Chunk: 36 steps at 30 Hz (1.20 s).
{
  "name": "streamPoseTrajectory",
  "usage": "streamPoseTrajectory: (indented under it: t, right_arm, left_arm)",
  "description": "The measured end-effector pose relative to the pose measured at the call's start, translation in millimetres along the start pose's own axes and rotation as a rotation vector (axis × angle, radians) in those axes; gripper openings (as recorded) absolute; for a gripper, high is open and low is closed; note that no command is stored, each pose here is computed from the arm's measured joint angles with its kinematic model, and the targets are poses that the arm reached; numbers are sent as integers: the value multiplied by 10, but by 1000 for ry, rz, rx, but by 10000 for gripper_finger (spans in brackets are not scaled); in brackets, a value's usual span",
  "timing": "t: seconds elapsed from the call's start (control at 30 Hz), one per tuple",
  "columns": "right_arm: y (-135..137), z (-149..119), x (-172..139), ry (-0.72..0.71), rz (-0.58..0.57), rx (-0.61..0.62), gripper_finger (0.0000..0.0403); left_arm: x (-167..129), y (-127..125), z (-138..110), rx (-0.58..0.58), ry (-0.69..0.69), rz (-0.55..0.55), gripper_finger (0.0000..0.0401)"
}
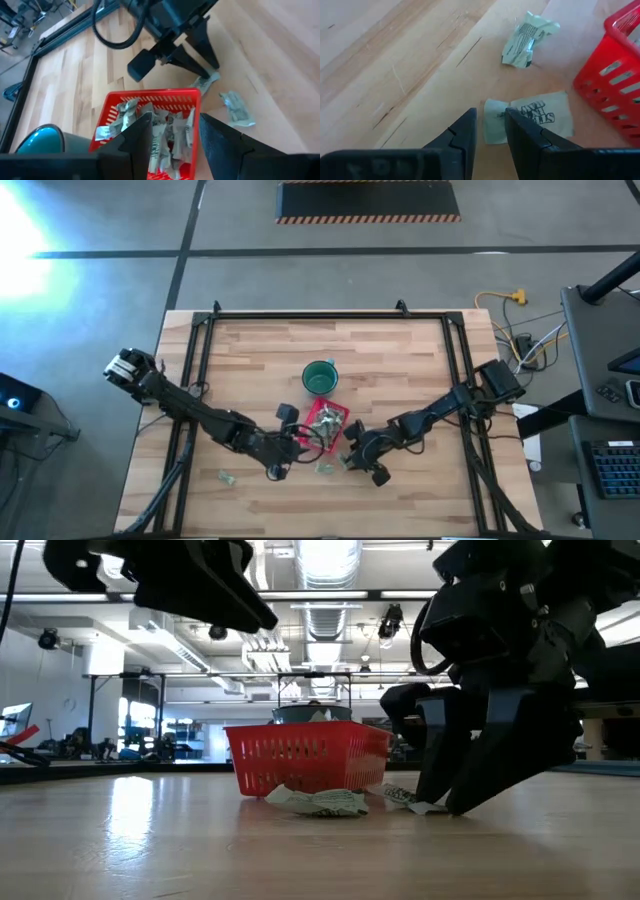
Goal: Pick and place items into bin
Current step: Put the light green stevia packet into the red bin
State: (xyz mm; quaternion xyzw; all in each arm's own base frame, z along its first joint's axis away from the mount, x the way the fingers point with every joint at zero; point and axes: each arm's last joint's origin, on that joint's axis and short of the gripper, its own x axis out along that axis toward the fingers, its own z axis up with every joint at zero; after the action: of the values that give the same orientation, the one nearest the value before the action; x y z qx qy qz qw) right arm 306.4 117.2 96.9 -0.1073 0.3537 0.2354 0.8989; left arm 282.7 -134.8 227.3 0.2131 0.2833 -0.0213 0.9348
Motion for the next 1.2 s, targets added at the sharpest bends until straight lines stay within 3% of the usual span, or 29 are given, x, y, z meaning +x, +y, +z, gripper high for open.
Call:
streamPoseTrajectory:
  t: [0.2,0.47,0.87,1.0,1.2]
  right_arm:
    - [0,-28,9,33,4,8,80]
    - [8,-50,-1,61,14,-4,14]
    - [76,110,-230,23,10,-53,8]
    - [159,234,-411,5,-68,-108,8]
    - [188,457,-681,-86,-281,-264,8]
  left_arm:
    - [-58,-59,25,10,-19,-19,144]
    - [-106,-113,84,17,-42,-35,144]
    - [-119,-132,95,21,-47,-40,144]
    - [-119,-132,92,22,-44,-41,144]
    - [-120,-129,90,24,-41,-40,144]
